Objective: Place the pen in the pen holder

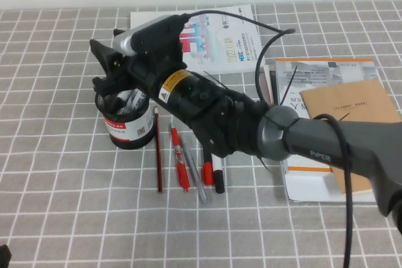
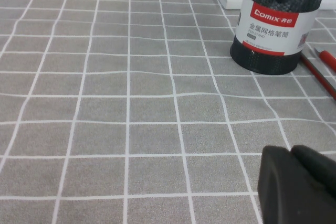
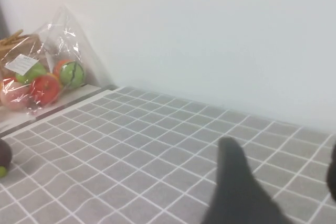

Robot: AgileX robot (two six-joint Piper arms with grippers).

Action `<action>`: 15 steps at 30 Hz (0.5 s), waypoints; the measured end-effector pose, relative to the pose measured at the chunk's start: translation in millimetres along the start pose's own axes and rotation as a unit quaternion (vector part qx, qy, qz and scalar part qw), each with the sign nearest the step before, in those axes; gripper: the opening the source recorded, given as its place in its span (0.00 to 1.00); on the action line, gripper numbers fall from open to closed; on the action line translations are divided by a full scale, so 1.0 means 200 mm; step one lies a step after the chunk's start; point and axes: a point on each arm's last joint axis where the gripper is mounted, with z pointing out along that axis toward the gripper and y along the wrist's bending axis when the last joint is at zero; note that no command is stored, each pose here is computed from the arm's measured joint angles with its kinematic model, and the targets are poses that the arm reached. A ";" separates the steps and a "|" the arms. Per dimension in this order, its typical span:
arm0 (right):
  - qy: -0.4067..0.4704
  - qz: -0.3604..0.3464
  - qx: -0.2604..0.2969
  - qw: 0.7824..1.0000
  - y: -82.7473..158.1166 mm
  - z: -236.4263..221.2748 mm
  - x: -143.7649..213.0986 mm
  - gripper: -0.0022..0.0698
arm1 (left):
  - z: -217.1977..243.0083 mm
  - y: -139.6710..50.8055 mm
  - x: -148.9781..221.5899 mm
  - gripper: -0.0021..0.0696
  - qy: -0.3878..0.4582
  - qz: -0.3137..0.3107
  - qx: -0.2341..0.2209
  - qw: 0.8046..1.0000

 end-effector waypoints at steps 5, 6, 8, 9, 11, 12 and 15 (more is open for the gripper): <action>-0.021 -0.023 -0.016 0.999 0.03 -0.02 -0.13 0.20 | 0.00 0.00 0.00 0.02 0.000 0.000 0.000 1.000; -0.024 -0.031 -0.022 0.999 0.04 -0.03 -0.16 0.15 | 0.00 0.00 0.00 0.02 0.000 0.000 0.000 1.000; -0.032 -0.048 -0.033 0.998 0.07 -0.07 -0.23 0.07 | 0.00 0.00 0.00 0.02 0.000 0.000 0.000 1.000; -0.037 -0.062 -0.041 0.997 0.08 -0.09 -0.28 0.05 | 0.00 0.00 0.00 0.02 0.000 0.000 0.000 1.000; -0.043 -0.078 -0.051 0.995 0.10 -0.14 -0.34 0.03 | 0.00 0.00 0.00 0.02 0.000 0.000 0.000 1.000; -0.045 -0.085 -0.055 0.994 0.11 -0.16 -0.37 0.03 | 0.00 0.00 0.00 0.02 0.000 0.000 0.000 1.000; -0.044 -0.103 -0.066 0.992 0.14 -0.26 -0.44 0.02 | 0.00 0.00 0.00 0.02 0.000 0.000 0.000 1.000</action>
